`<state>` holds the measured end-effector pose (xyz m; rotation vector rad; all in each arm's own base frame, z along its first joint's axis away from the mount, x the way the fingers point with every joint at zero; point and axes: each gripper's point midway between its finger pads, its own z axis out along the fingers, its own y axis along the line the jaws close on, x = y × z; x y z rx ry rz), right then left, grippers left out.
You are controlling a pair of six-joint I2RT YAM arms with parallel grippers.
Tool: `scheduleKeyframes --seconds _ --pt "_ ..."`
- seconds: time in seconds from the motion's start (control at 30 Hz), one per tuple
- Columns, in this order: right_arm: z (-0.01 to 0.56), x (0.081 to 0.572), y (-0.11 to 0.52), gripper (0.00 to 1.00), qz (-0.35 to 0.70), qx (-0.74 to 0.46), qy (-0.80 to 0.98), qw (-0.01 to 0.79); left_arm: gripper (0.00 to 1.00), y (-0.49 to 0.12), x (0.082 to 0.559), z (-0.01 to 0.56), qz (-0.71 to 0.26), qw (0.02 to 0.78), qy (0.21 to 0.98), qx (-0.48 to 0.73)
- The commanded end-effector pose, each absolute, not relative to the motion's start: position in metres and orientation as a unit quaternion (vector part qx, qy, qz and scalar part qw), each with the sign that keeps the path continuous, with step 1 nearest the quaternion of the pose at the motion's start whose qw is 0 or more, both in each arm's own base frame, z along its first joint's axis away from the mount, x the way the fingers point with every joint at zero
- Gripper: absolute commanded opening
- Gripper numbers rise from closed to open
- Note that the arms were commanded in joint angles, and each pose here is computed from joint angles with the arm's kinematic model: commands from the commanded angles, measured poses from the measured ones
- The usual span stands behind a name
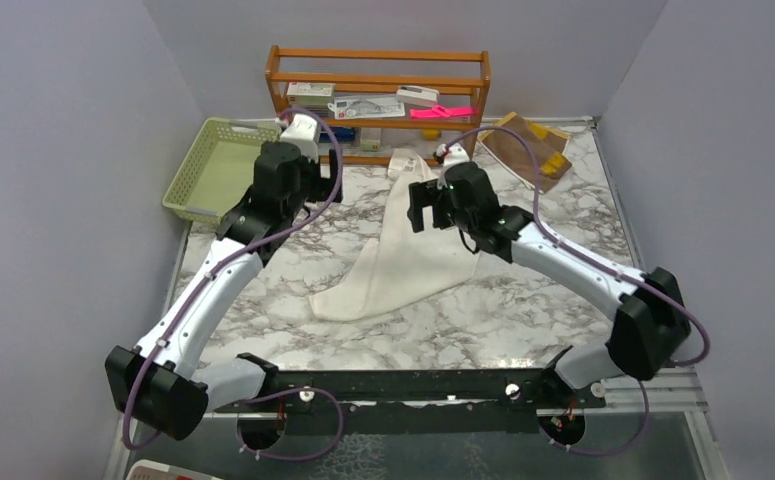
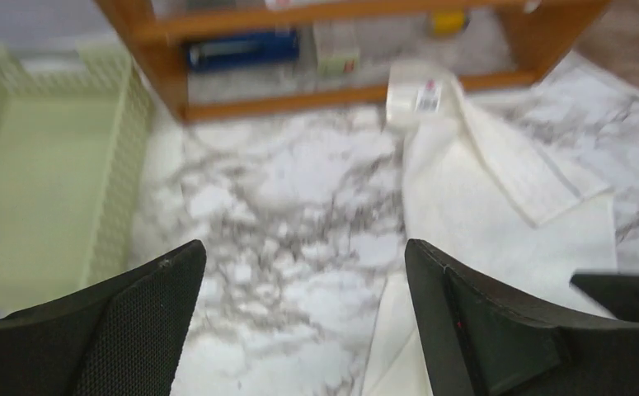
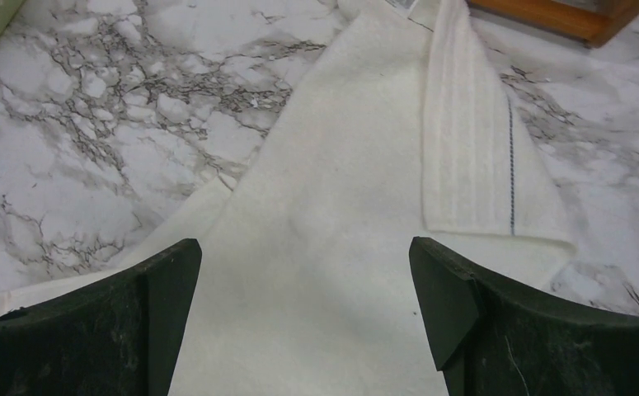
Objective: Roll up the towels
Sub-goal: Flatten out the towel at the center of the board.
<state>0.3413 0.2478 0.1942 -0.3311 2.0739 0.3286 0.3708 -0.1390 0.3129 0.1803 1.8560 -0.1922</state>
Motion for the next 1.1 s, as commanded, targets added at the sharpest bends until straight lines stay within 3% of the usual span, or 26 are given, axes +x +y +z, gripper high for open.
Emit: scheduleKeyframes --seconds 0.0,0.23,0.43,0.67,0.9,1.0,1.07 --pt "0.201 0.369 0.289 0.98 0.210 -0.177 0.835 0.478 0.90 -0.121 0.307 0.185 -0.100 0.422 0.901 0.023" --pt "0.183 0.382 0.297 0.97 0.210 -0.192 0.846 0.450 0.88 -0.077 0.244 0.079 -0.089 0.280 0.944 -0.149" --pt "0.174 0.373 0.288 0.97 0.209 -0.190 0.853 0.440 0.85 -0.086 0.240 0.064 -0.134 0.245 0.939 -0.203" --pt "0.164 0.365 0.280 0.97 0.210 -0.188 0.858 0.430 0.66 -0.112 0.226 0.048 -0.223 0.227 0.919 -0.234" --pt "0.160 0.365 0.281 0.97 0.215 -0.192 0.857 0.426 0.57 -0.108 0.210 0.042 -0.220 0.220 0.919 -0.244" --pt "0.159 0.364 0.282 0.96 0.218 -0.193 0.858 0.424 0.45 -0.105 0.209 0.040 -0.213 0.226 0.918 -0.248" --pt "0.158 0.365 0.281 0.96 0.216 -0.192 0.858 0.425 0.32 -0.104 0.211 0.039 -0.210 0.230 0.917 -0.249"
